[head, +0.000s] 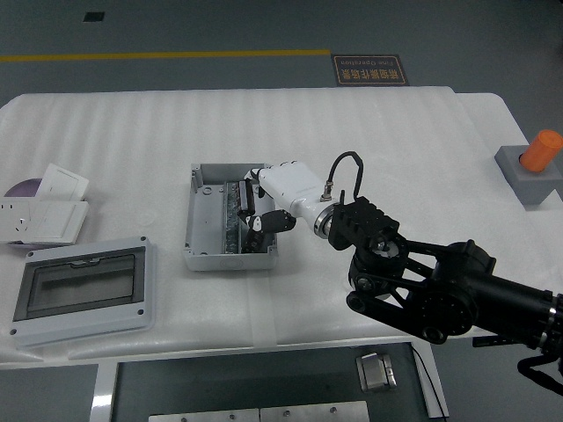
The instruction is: Pick up the battery,place it into the box
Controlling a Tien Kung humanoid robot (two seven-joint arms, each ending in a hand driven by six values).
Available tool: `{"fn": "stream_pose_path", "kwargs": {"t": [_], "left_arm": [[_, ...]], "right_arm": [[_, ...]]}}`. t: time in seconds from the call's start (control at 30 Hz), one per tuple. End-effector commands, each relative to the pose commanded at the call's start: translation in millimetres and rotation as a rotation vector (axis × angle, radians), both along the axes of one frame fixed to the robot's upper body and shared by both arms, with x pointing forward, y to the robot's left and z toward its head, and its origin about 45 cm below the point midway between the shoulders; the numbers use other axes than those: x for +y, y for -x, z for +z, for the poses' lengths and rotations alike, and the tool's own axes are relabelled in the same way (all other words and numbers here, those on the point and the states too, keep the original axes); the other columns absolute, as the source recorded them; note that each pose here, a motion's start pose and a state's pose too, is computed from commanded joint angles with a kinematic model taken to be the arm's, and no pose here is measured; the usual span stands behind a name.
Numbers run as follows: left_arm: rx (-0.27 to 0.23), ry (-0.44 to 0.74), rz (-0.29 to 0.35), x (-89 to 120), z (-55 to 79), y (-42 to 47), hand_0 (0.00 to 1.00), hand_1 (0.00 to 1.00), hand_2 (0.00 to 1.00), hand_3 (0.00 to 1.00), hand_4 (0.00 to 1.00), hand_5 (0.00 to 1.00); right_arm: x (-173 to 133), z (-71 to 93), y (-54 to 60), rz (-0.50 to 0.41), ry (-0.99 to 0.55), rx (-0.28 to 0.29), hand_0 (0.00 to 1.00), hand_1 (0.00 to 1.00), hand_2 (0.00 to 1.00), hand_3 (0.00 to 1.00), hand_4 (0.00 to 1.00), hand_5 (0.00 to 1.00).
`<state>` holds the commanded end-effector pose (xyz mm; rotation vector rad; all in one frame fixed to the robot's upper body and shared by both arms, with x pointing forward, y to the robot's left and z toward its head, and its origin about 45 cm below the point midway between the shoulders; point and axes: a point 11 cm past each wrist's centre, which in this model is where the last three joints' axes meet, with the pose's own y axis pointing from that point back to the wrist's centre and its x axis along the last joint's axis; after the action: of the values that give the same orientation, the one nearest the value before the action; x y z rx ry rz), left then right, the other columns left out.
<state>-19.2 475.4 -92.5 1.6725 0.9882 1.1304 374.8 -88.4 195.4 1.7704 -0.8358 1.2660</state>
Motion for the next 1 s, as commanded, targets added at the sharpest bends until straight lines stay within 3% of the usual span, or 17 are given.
{"fn": "stream_pose_path", "kwargs": {"t": [0.17,0.2,0.53,0.8,1.0], "left_arm": [[-0.002,0.000,0.000,0.3,0.1,-0.9,0.614,0.640,0.518,0.589,0.628,0.460],[-0.003,0.000,0.000,0.2,0.1,-1.0,0.614,0.640,0.517,0.589,0.628,0.462],[-0.004,0.001,-0.001,0.4,0.1,-1.0,0.614,0.640,0.516,0.587,0.629,0.463],[0.013,-0.007,-0.005,4.3,1.9,7.1,0.613,0.640,0.516,0.586,0.630,0.463],[0.023,-0.012,-0.009,6.1,2.7,13.0,0.614,0.640,0.514,0.585,0.626,0.459]], "right_arm": [[-3.0,0.3,-2.1,-0.013,0.000,-0.005,0.925,0.835,0.856,0.919,0.666,0.348],[-3.6,-0.3,-2.1,-0.014,0.000,-0.003,0.998,0.969,0.977,0.998,0.712,0.329],[-11.1,-9.7,-0.2,-0.039,-0.011,0.031,0.998,0.991,0.993,0.998,0.762,0.373],[-63.9,16.2,-7.2,-0.165,-0.195,-0.001,0.998,0.993,0.989,0.998,0.797,0.404],[-125.1,44.7,-4.0,-0.272,-0.408,-0.043,0.998,0.971,0.965,0.998,0.810,0.438]]}}
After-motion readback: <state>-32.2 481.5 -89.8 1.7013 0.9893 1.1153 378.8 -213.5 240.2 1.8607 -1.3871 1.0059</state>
